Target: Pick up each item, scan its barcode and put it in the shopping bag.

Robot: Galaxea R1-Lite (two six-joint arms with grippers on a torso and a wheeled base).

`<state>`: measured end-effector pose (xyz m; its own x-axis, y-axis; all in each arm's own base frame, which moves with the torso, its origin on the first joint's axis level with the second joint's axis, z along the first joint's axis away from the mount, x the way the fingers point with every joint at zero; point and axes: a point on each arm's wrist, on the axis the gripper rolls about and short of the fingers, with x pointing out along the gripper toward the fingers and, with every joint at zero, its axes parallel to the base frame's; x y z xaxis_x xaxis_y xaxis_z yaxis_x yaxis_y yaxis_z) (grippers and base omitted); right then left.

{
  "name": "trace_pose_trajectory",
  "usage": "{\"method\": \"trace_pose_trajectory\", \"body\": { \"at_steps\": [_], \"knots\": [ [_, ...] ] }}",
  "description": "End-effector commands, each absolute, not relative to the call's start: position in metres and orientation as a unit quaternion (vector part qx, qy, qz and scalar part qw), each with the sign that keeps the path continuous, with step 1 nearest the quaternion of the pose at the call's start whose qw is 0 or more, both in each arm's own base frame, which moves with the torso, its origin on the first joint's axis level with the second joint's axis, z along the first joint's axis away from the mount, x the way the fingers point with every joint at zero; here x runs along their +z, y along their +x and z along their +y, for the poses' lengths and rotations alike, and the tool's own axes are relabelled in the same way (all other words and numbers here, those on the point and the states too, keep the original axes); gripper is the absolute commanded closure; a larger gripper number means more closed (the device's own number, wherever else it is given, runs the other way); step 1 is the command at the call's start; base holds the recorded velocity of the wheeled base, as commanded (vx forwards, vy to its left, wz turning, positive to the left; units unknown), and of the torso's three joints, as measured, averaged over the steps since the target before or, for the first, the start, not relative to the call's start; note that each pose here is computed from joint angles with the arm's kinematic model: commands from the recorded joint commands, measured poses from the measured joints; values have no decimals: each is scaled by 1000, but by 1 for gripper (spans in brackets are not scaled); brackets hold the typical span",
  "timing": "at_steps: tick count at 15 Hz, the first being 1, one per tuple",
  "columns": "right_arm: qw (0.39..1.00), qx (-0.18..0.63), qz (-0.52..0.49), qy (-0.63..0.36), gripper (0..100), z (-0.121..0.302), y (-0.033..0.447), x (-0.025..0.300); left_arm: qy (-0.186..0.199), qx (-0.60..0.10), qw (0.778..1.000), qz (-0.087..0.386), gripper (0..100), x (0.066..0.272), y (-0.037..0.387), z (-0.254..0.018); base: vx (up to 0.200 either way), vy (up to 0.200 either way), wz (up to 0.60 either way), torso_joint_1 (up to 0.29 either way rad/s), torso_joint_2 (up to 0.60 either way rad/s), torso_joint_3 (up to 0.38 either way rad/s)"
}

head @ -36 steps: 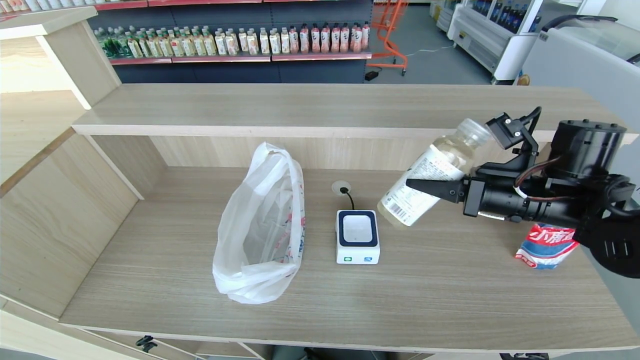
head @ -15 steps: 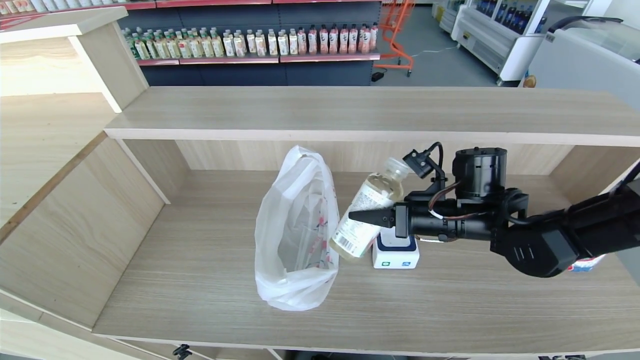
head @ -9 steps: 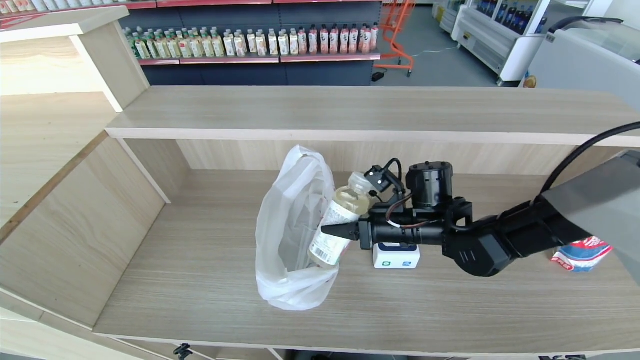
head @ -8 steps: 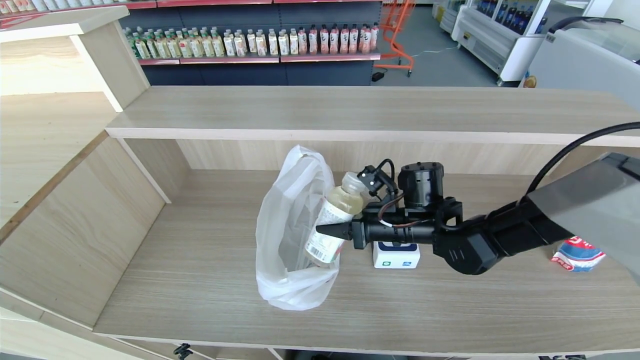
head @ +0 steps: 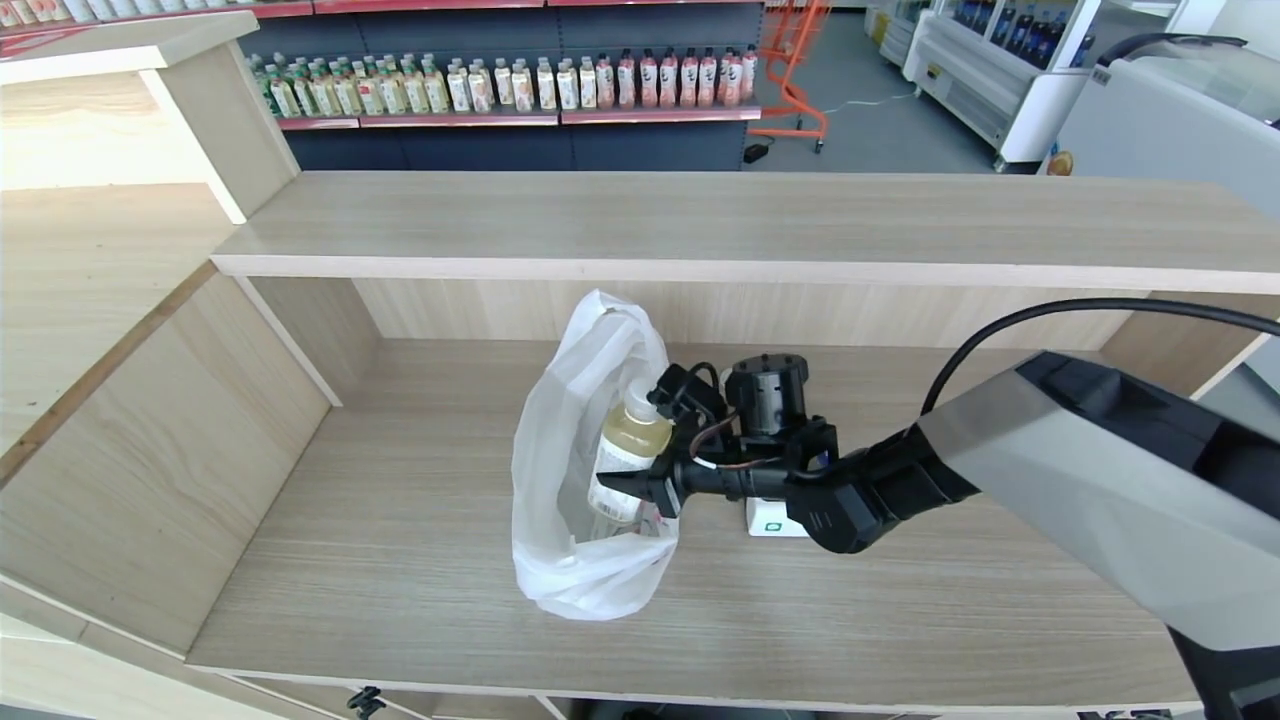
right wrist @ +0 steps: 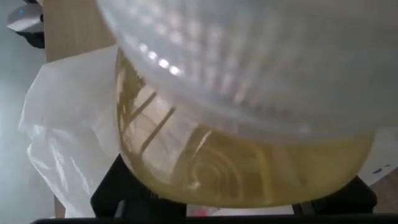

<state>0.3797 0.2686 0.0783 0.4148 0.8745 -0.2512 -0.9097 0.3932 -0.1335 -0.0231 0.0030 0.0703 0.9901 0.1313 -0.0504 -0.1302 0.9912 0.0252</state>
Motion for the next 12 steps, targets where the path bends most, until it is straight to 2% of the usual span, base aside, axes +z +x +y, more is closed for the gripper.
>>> {"method": "trace_pose_trajectory", "body": {
  "at_steps": [1, 5, 6, 9, 12],
  "knots": [
    [831, 533, 67, -145, 100, 270, 389, 63, 11, 66, 997, 26, 0, 70, -23, 3, 0, 0, 0, 0, 0, 0],
    [829, 531, 38, -173, 100, 273, 396, 63, 11, 66, 997, 26, 0, 70, -23, 3, 0, 0, 0, 0, 0, 0],
    [829, 531, 38, -173, 0, 273, 396, 63, 11, 66, 997, 26, 0, 70, -23, 3, 0, 0, 0, 0, 0, 0],
    [829, 530, 42, -174, 0, 269, 395, 62, 11, 66, 997, 26, 0, 70, -23, 3, 0, 0, 0, 0, 0, 0],
    [851, 511, 82, -88, 0, 244, 386, 95, 11, 66, 997, 26, 0, 70, -23, 3, 0, 0, 0, 0, 0, 0]
  ]
}}
